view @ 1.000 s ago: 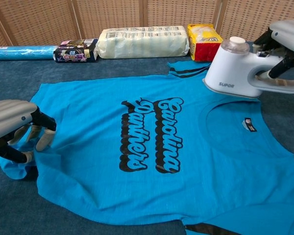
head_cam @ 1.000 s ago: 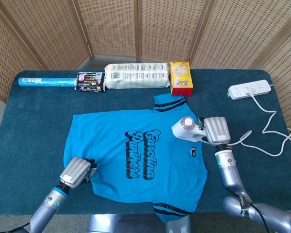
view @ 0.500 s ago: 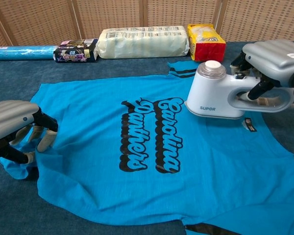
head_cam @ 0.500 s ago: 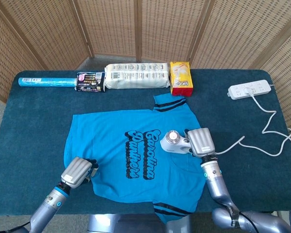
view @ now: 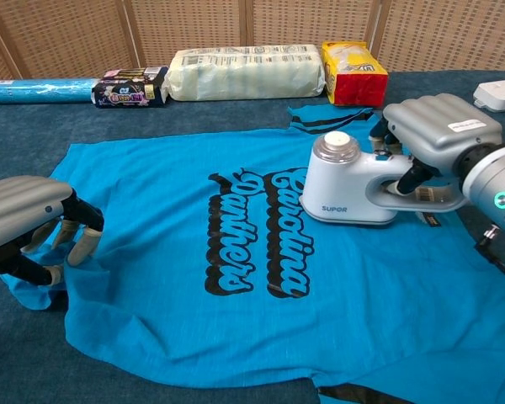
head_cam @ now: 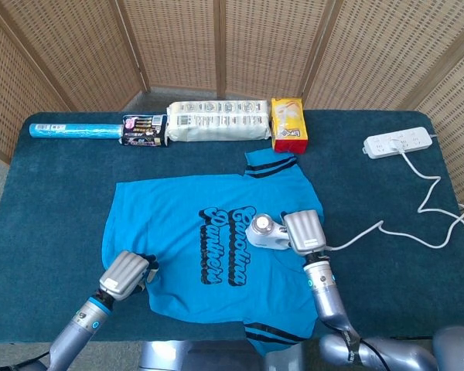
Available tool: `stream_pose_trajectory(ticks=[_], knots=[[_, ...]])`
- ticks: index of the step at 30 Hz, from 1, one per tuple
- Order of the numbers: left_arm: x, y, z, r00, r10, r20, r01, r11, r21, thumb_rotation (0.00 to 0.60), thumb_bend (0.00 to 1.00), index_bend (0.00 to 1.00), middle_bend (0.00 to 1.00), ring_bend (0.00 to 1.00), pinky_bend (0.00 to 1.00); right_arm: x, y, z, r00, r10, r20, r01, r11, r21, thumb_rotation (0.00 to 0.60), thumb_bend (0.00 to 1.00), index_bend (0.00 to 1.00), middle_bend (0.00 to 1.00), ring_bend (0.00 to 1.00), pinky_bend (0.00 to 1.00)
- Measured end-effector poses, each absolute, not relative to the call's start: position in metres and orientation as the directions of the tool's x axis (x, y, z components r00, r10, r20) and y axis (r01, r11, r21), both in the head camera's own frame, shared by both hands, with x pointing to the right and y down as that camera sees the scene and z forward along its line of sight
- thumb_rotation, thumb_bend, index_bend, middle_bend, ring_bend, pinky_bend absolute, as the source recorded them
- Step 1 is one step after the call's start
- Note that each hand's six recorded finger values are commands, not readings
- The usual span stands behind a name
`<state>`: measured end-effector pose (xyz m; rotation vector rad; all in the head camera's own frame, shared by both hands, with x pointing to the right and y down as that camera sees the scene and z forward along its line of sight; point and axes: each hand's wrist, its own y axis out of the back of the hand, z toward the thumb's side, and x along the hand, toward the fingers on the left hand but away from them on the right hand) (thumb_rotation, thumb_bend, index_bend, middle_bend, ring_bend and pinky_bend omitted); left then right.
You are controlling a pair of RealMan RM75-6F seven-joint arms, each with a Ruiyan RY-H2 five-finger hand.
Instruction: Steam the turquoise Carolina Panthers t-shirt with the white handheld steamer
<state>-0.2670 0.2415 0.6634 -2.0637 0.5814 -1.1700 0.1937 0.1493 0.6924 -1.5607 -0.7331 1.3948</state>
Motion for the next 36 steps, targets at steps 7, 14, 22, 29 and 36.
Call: stream_pose_trajectory(ticks=[7,14,22,29,36], knots=[[-0.267,0.242,0.663,0.496,-0.665,0.558,-0.048,-0.663,-0.747,0.600,0.41,0.72,0.69,0.65,0.72,0.184,0.154,0.702,0.195,0.874,-0.446,-0.153,-0.422,-0.894,0.600,0.36,0.72,0.77,0.83,0.76],[-0.265,0.242,0.663,0.501,-0.665,0.555,-0.054,-0.663,-0.746,0.600,0.41,0.72,0.69,0.65,0.72,0.169,0.155,0.702,0.214,0.871,-0.443,-0.176,-0.411,-0.894,0.600,0.36,0.72,0.77,0.83,0.76],[-0.264,0.242,0.665,0.505,-0.664,0.552,-0.059,-0.665,-0.745,0.600,0.41,0.72,0.69,0.65,0.72,0.149,0.155,0.699,0.245,0.864,-0.439,-0.202,-0.398,-0.895,0.600,0.36,0.72,0.77,0.83,0.76],[-0.265,0.243,0.667,0.504,-0.664,0.552,-0.064,-0.666,-0.743,0.600,0.41,0.72,0.69,0.65,0.72,0.130,0.155,0.694,0.274,0.858,-0.434,-0.209,-0.387,-0.898,0.600,0.36,0.72,0.77,0.83,0.75],[-0.267,0.243,0.667,0.501,-0.667,0.551,-0.064,-0.664,-0.745,0.600,0.41,0.72,0.69,0.65,0.72,0.128,0.157,0.693,0.283,0.853,-0.439,-0.232,-0.383,-0.894,0.600,0.36,0.72,0.77,0.83,0.74]])
